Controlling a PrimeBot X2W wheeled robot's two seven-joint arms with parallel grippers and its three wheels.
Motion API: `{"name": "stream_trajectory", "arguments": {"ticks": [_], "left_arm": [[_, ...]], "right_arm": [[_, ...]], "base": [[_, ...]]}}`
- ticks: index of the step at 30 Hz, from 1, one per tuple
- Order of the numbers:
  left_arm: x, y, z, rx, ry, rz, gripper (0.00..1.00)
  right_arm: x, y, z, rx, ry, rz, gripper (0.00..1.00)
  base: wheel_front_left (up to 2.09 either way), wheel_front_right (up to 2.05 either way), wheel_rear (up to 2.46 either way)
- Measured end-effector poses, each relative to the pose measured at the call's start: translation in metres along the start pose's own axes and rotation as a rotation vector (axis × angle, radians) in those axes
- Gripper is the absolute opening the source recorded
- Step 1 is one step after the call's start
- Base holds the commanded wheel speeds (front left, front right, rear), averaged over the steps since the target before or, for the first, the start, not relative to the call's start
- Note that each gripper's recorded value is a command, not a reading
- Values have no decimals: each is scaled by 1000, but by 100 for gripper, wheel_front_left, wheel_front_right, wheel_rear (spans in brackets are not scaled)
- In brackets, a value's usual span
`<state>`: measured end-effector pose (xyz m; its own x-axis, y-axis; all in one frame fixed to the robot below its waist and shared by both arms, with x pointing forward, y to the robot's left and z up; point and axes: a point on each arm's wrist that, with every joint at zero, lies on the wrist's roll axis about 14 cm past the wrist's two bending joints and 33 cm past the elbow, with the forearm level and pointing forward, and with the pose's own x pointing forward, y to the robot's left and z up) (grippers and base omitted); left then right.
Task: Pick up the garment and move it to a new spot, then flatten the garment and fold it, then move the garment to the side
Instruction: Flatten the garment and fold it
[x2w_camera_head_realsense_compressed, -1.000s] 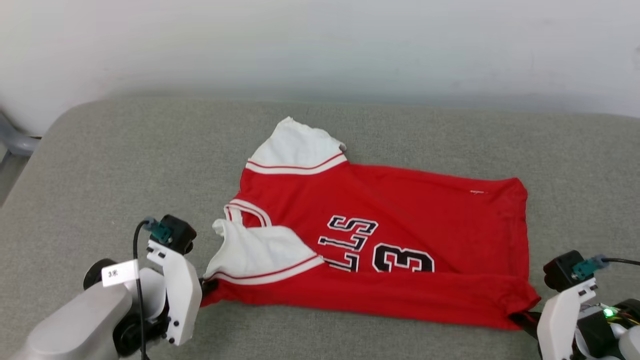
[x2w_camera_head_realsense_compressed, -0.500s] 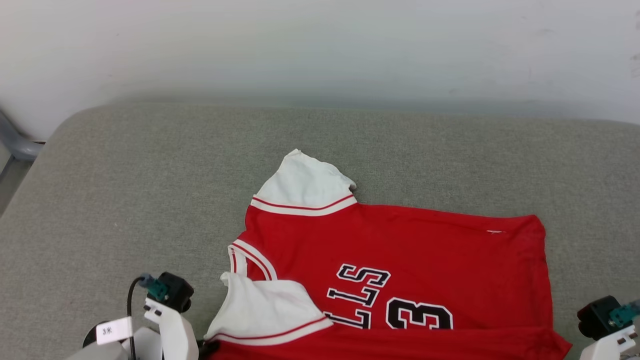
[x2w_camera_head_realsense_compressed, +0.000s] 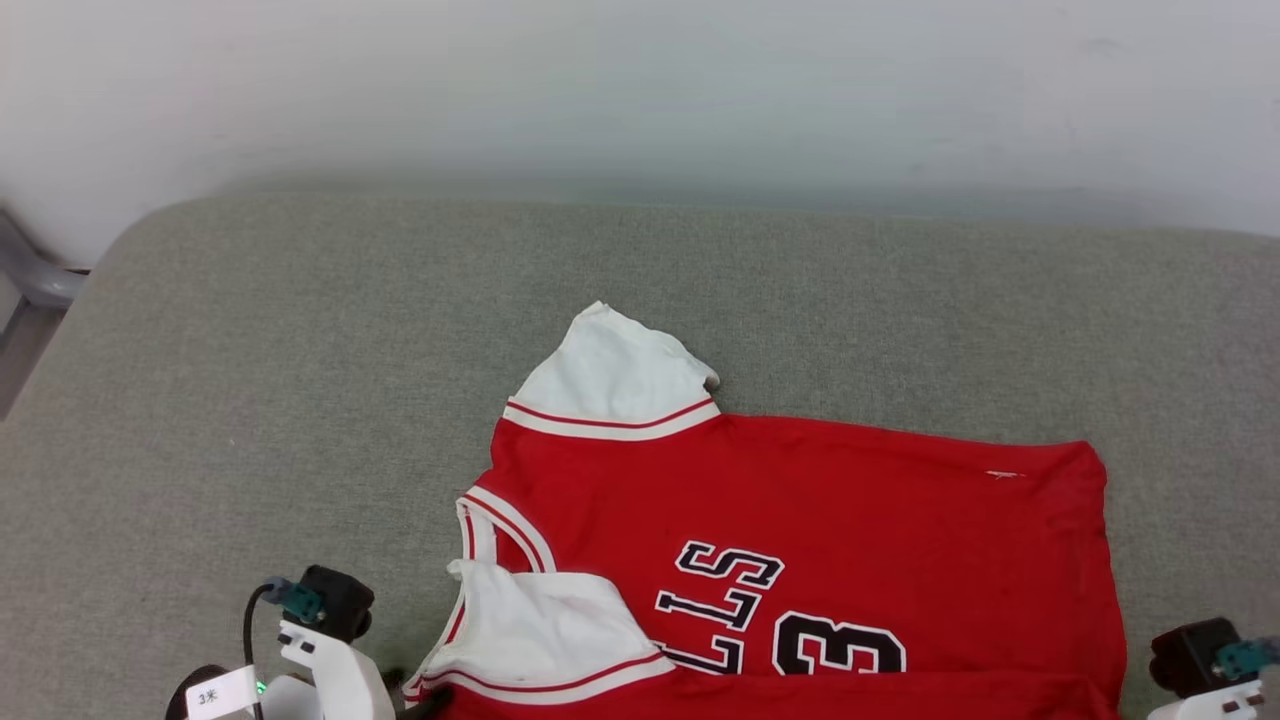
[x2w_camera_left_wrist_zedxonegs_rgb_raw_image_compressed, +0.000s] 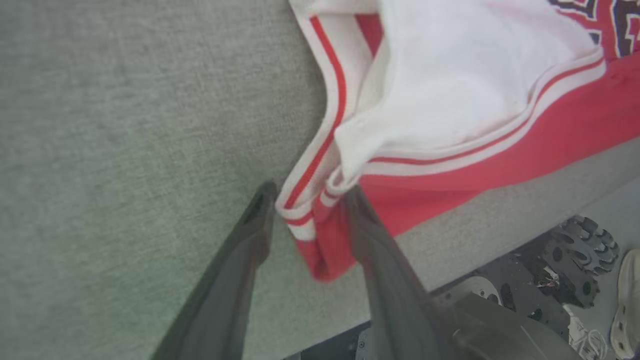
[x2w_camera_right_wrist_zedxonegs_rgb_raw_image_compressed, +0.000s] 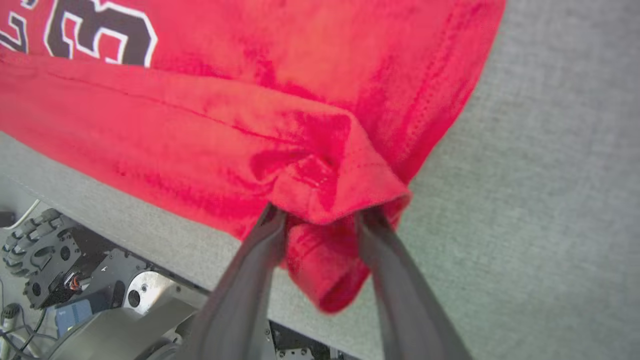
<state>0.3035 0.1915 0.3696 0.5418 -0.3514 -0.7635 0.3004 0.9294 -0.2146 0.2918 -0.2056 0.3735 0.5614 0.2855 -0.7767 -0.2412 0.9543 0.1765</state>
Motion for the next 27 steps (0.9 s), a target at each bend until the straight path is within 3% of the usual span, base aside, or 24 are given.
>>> {"name": "stream_trajectory", "arguments": {"ticks": [5, 12, 16, 20, 27], "left_arm": [[-16, 9, 25, 43, -127, 45, 100], [-43, 18, 115, 145, -419, 114, 100], [-42, 8, 164, 184, -508, 89, 100], [-28, 0, 203, 233, -510, 61, 100], [21, -6, 251, 258, -341, 6, 100]], "right_arm": [[-14, -1, 37, -5, -216, -24, 100], [-52, 5, 98, -22, -583, -94, 100], [-63, 9, 110, -26, -671, -126, 100], [-66, 12, 121, -24, -715, -140, 100], [-53, 11, 133, -18, -722, -153, 100]], "base": [[0, 0, 0], [0, 0, 0], [0, 0, 0], [0, 0, 0], [0, 0, 0]]}}
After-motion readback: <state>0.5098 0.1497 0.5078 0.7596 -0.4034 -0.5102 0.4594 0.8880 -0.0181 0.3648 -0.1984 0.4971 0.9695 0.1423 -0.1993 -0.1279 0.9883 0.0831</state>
